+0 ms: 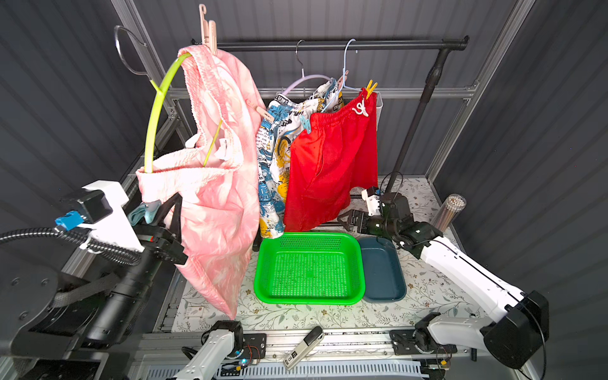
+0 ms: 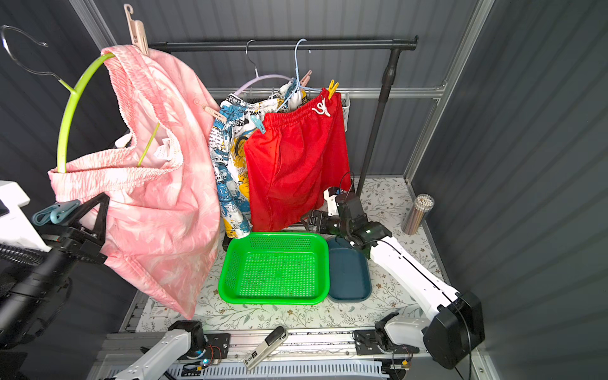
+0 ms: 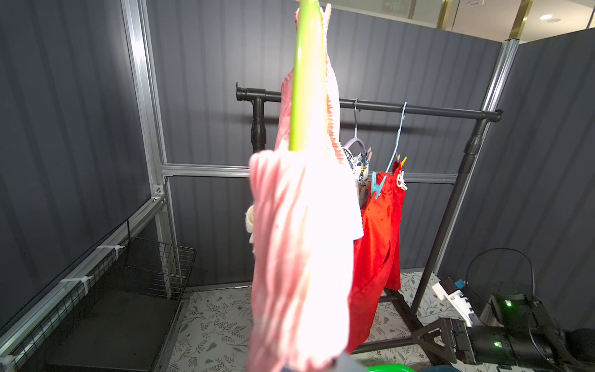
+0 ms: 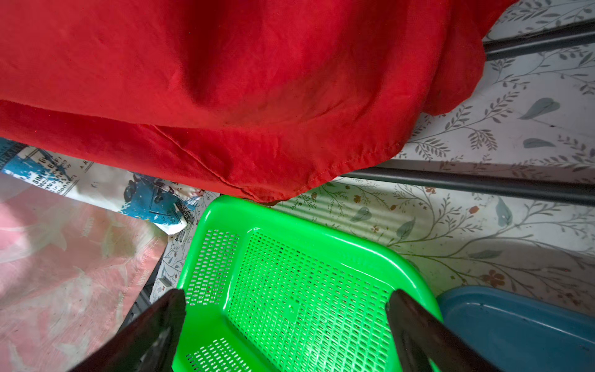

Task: Remove the clothespins securing shorts to the hanger
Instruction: Adjust the shorts in the basket.

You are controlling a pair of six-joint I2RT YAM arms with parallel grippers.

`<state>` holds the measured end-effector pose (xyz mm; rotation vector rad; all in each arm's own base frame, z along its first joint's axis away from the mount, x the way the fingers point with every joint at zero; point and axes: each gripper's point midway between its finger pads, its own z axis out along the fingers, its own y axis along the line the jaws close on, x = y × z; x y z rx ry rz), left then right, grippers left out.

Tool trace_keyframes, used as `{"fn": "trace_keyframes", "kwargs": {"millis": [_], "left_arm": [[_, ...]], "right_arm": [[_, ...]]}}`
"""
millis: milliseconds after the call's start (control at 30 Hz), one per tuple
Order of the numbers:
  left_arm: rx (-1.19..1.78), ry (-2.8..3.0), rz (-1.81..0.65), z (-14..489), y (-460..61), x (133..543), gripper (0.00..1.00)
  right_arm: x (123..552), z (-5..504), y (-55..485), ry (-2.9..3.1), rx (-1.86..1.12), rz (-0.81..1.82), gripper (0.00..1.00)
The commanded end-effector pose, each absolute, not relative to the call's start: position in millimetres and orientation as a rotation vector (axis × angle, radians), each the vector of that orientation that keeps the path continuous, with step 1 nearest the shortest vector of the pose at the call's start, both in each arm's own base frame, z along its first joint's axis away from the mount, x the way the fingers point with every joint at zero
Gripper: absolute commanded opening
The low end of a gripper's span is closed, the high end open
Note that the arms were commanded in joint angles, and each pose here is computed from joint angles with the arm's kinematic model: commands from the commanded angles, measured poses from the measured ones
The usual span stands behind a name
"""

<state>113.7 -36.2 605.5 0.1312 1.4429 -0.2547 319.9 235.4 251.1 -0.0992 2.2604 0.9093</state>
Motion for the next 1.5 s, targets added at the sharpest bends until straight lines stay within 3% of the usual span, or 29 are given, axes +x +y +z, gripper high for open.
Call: {"fn": "trace_keyframes", "kwargs": {"millis": [0, 467, 700, 1167, 1467], "left_arm": [[0.161, 1.306, -0.253, 635.8, -37.3, 88.2, 0.00], [0.380, 1.174, -0.302, 642.4, -66.2, 49.5, 0.00], [0.656, 1.150, -0.510, 631.5, -114.5, 50.3, 0.00], [0.849, 1.170, -0.853, 603.4, -160.0, 130.8, 0.00], [1.025, 1.176, -1.048, 561.6, -180.5, 162.3, 0.00]], "right_arm": [[323.1, 272.7, 244.0, 2.215, -0.110, 0.948, 0.99], [335.5, 342.0, 314.6, 2.100, -0.324, 1.105, 0.99], [339.8, 335.2, 333.0, 2.118, -0.328, 1.160, 0.99], [315.7, 289.0, 198.2, 2.175, 0.010, 0.656, 0.99], [342.2, 296.0, 129.4, 2.126, 0.184, 0.661, 0.99]]}}
